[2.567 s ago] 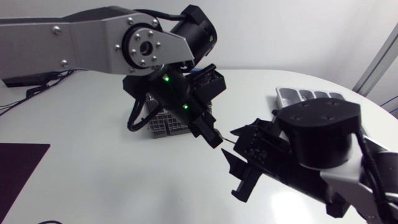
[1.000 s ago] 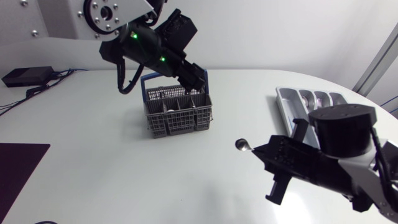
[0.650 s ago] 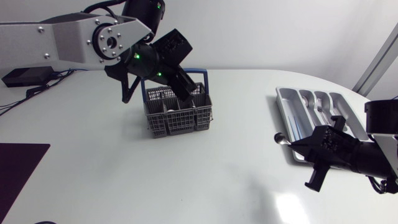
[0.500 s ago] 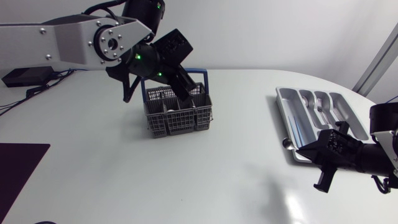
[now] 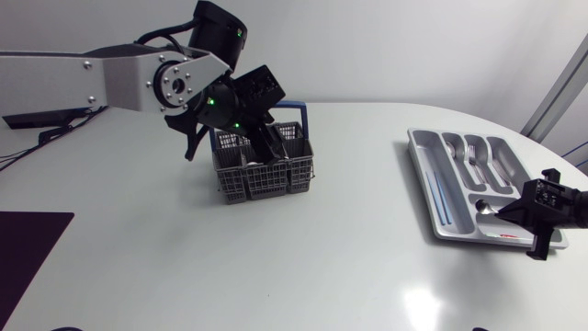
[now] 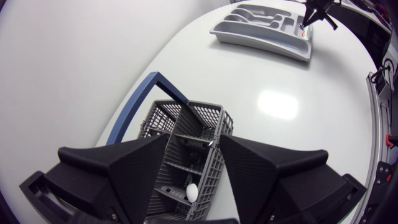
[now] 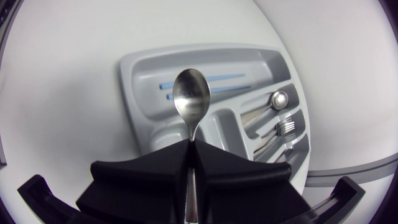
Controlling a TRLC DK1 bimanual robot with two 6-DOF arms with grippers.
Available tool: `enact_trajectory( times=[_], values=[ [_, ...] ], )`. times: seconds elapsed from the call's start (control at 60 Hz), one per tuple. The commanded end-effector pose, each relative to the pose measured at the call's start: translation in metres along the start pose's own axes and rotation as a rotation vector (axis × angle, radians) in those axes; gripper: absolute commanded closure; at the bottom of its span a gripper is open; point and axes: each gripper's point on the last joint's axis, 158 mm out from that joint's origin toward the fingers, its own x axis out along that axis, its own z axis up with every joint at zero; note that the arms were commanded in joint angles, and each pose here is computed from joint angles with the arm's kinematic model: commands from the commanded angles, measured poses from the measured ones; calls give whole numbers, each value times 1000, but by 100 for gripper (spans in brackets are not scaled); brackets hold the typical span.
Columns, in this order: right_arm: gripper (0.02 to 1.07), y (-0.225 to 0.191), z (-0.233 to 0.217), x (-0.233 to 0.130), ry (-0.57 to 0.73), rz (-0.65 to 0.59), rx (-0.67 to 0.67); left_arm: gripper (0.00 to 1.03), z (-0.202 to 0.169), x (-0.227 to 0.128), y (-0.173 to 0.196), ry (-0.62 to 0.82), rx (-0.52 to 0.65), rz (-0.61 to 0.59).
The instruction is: Unload the cutlery basket into the drawer organizer.
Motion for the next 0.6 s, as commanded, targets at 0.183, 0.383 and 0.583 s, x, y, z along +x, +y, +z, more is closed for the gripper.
enact_trajectory(
  times=[0.183,0.383,0.583],
  values=[
    [101,-6,-49,16,92,82,-150,42,-25,12,-4,44,66,-9],
    [101,3,-64,30,148,126,-228,42,-34,15,-4,51,104,-7],
    [63,1,-68,33,169,120,-241,42,-41,17,-2,56,134,2]
  ],
)
